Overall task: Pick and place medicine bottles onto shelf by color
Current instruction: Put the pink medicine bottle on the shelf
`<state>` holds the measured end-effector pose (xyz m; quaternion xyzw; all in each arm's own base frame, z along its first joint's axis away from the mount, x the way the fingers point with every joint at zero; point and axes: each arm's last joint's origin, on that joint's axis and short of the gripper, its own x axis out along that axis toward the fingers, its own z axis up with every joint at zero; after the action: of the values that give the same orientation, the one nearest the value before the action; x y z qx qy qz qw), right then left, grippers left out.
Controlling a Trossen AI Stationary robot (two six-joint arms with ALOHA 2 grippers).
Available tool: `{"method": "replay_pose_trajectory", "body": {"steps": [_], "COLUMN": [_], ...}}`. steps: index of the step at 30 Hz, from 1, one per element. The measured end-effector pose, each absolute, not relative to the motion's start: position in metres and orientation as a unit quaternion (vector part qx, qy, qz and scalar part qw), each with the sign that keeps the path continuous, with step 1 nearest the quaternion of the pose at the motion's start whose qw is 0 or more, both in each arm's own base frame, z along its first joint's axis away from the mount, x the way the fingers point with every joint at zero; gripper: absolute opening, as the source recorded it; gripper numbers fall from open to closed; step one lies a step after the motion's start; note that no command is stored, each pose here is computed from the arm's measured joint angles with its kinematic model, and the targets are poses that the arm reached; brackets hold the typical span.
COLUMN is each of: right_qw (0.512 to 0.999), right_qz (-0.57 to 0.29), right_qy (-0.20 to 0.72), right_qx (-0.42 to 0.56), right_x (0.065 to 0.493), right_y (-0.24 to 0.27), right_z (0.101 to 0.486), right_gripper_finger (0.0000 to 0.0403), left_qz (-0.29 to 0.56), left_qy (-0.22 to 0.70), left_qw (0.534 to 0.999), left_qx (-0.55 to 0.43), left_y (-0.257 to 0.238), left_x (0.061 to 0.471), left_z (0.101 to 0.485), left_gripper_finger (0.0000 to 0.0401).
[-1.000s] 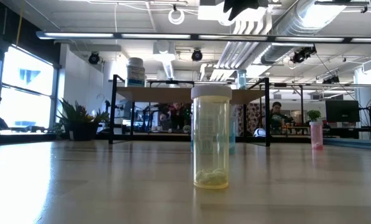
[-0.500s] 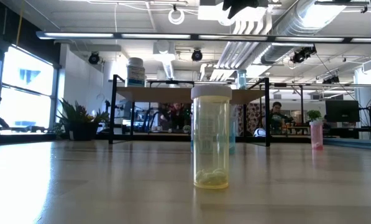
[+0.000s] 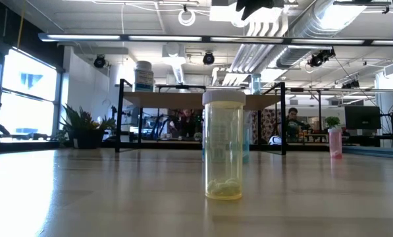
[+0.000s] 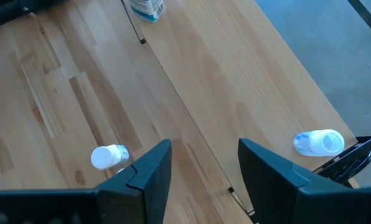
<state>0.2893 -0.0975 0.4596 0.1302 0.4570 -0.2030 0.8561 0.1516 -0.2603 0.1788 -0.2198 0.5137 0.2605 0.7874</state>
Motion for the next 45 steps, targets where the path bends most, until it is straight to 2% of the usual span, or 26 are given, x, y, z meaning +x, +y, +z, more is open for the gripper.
{"method": "replay_pose_trajectory", "body": {"steps": [8,18,22,29,34,45], "right_qw": [0.856,0.855,0.855,0.854,0.853,0.855], "right_qz": [-0.203,-0.207,-0.207,-0.207,-0.207,-0.202], "right_qy": [0.457,0.456,0.456,0.456,0.459,0.461], "right_qx": [0.131,0.137,0.137,0.137,0.137,0.129], "right_x": [0.289,0.289,0.289,0.289,0.289,0.289], "right_y": [-0.098,-0.098,-0.098,-0.098,-0.097,-0.097], "right_z": [0.460,0.460,0.460,0.459,0.459,0.459], "right_gripper_finger": [0.0177,0.0177,0.0177,0.0177,0.0177,0.0177], "left_qz": [0.276,0.276,0.276,0.275,0.267,0.252], "left_qy": [0.522,0.515,0.512,0.511,0.503,0.431], "left_qw": [0.779,0.785,0.787,0.786,0.791,0.845], "left_qx": [-0.212,-0.209,-0.208,-0.211,-0.224,-0.191], "left_y": [-0.263,-0.263,-0.263,-0.262,-0.252,-0.177], "left_x": [0.152,0.153,0.153,0.153,0.161,0.204], "left_z": [0.167,0.167,0.167,0.168,0.184,0.248], "left_gripper_finger": [0.0220,0.0120,0.0097,0.0105,0.0103,0.0105]}}
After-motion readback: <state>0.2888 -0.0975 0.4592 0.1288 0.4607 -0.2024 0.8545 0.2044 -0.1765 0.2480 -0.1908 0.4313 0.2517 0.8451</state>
